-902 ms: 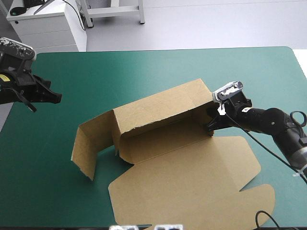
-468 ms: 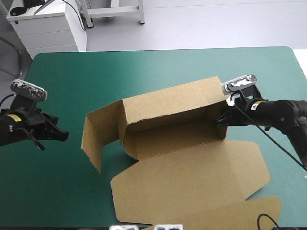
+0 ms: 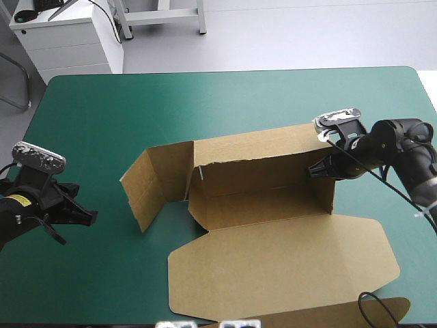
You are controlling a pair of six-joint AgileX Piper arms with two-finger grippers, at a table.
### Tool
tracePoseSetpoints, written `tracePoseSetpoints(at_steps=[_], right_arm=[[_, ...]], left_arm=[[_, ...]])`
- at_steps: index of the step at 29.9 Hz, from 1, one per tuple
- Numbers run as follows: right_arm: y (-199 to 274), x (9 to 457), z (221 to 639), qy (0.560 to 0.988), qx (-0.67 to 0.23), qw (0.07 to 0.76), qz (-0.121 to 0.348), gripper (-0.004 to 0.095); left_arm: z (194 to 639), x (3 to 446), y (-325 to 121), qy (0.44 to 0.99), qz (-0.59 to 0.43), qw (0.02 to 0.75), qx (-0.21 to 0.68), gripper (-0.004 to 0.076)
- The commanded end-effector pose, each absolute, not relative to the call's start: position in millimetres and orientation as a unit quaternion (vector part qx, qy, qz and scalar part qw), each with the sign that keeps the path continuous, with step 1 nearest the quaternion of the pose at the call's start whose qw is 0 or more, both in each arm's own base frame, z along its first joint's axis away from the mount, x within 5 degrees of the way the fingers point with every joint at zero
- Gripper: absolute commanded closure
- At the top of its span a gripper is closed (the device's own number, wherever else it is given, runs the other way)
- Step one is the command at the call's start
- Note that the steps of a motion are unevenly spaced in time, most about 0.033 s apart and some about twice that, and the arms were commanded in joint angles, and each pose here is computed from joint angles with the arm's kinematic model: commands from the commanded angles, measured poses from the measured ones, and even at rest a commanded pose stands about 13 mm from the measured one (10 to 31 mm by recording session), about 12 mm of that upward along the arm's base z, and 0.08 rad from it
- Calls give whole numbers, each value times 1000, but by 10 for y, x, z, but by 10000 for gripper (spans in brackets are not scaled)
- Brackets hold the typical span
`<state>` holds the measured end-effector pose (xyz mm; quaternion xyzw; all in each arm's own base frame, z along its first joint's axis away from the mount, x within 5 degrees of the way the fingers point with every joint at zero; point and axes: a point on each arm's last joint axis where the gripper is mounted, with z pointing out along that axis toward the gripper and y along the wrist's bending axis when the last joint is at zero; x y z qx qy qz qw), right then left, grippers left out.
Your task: Fold the box
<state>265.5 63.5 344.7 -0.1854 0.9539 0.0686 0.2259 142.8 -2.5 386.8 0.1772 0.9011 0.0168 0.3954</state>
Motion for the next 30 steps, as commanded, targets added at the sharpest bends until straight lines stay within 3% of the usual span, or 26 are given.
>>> tracePoseSetpoints(at_steps=[1, 22, 25, 30], right_arm=[[677, 2735, 3516, 953, -180, 229, 89, 926], [824, 3578, 3202, 960, -165, 208, 86, 921], [847, 3680, 3107, 962, -163, 201, 88, 840], [877, 3796, 3048, 958, -166, 216, 92, 462]], left_arm=[[3992, 1436, -30, 884, 20, 437, 167, 731], [4000, 1445, -9, 881, 35, 441, 168, 731], [4000, 1445, -9, 881, 35, 441, 168, 731], [4007, 1451, -9, 879, 35, 446, 167, 731]])
